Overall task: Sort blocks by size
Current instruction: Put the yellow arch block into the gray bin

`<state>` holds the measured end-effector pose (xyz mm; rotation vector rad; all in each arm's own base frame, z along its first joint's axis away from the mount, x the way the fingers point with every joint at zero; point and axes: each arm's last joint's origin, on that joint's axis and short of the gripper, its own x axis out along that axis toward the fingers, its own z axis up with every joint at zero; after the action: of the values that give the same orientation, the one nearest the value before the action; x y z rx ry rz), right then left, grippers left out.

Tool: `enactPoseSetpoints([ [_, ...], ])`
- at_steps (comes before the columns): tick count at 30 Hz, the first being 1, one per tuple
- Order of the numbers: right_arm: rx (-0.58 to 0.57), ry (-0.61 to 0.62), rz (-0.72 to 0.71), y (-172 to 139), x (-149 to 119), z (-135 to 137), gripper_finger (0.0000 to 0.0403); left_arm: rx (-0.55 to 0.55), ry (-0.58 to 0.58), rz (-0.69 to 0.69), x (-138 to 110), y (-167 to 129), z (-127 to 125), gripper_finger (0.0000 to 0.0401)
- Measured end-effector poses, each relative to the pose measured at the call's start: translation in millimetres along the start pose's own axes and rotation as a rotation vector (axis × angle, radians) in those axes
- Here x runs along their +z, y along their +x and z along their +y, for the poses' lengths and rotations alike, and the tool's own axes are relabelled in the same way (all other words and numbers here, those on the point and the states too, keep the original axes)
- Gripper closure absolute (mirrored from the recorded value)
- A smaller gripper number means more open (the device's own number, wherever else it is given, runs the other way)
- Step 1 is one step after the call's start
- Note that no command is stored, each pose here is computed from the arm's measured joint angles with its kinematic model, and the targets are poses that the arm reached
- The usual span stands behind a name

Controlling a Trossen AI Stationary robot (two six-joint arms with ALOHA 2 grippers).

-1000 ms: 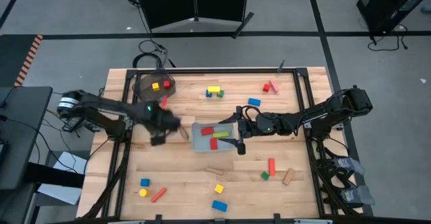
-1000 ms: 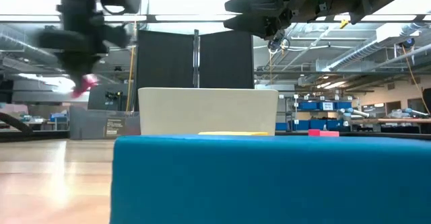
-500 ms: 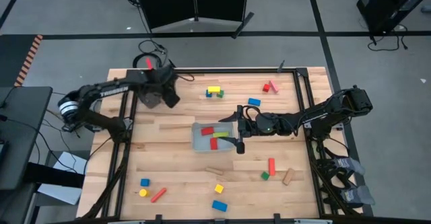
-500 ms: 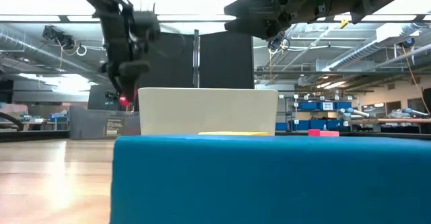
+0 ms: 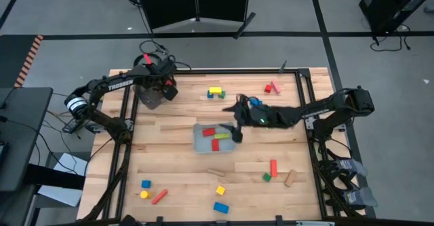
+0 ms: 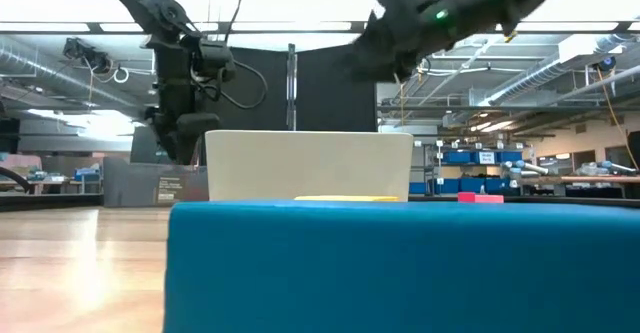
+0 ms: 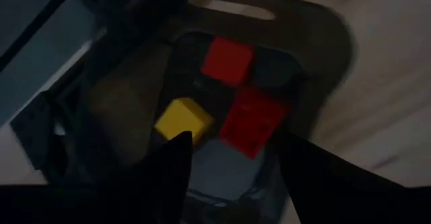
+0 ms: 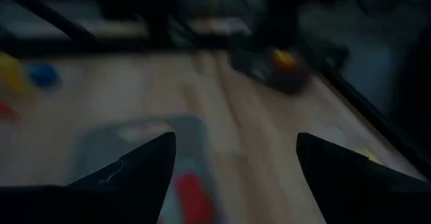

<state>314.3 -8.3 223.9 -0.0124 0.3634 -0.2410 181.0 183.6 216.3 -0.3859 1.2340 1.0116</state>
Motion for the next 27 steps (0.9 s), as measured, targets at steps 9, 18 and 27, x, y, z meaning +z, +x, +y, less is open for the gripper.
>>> enactPoseSetpoints([
  [9,-0.012,-0.090,0.247,21,39,-78,0.0077,-0.063,-0.044,-0.154,4,-23,9,0.0157],
  [18,0.066,-0.110,0.389,59,32,-134,0.0079,-0.242,-0.120,-0.415,-5,-74,21,0.0155],
  [27,0.072,-0.146,0.530,109,18,-148,0.0075,-0.514,-0.167,-0.607,-37,-86,21,0.0155],
])
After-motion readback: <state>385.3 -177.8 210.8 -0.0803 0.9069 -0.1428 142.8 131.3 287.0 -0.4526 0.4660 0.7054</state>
